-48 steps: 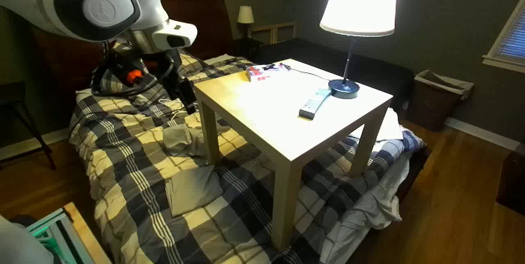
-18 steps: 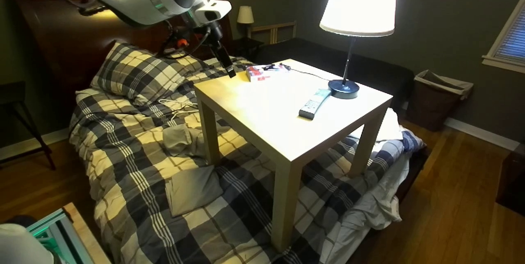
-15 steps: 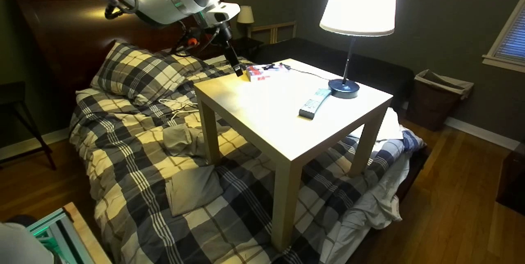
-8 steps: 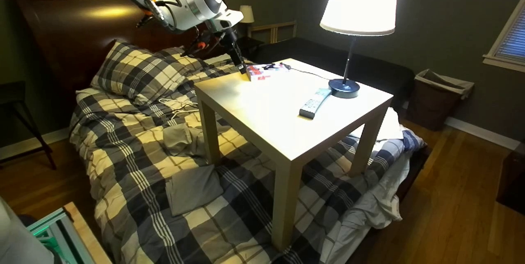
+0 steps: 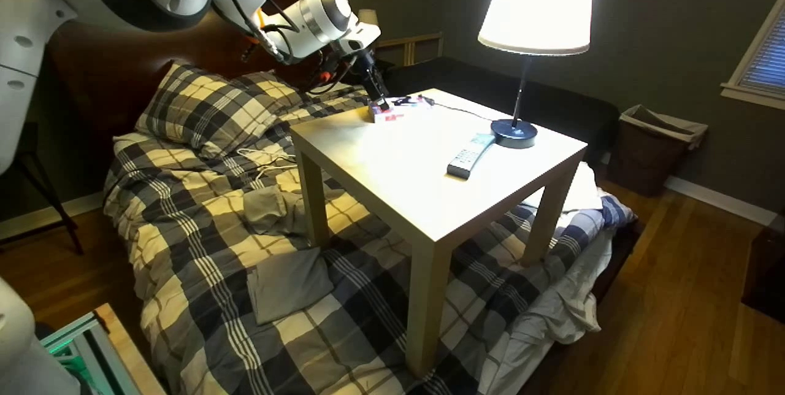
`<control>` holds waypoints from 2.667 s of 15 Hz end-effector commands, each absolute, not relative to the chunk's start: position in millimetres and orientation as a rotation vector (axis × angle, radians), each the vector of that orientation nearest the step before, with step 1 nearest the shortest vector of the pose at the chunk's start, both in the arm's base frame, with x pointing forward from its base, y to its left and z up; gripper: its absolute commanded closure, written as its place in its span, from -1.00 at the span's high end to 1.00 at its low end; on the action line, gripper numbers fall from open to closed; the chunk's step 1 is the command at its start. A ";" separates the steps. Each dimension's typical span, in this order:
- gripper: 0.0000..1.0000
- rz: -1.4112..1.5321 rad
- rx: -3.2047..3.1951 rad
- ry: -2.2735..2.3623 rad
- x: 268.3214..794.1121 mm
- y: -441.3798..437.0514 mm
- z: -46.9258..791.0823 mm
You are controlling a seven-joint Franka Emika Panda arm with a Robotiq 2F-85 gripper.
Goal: Move the book to the right
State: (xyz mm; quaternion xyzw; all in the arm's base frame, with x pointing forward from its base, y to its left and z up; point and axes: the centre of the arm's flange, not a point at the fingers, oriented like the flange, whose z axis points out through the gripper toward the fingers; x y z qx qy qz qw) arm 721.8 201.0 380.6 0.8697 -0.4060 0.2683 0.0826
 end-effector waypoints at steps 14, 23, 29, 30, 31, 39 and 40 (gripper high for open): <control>1.00 1.039 2.518 -1.123 761.8 217.3 331.2; 1.00 0.721 2.614 -0.913 724.7 248.7 332.0; 1.00 0.577 2.722 -0.894 702.3 274.9 337.3; 1.00 0.567 2.731 -0.892 699.9 277.6 337.4; 1.00 0.554 2.740 -0.892 698.1 279.6 337.6; 1.00 0.541 2.754 -0.899 694.4 281.8 340.5; 1.00 0.541 2.755 -0.905 694.6 281.1 342.1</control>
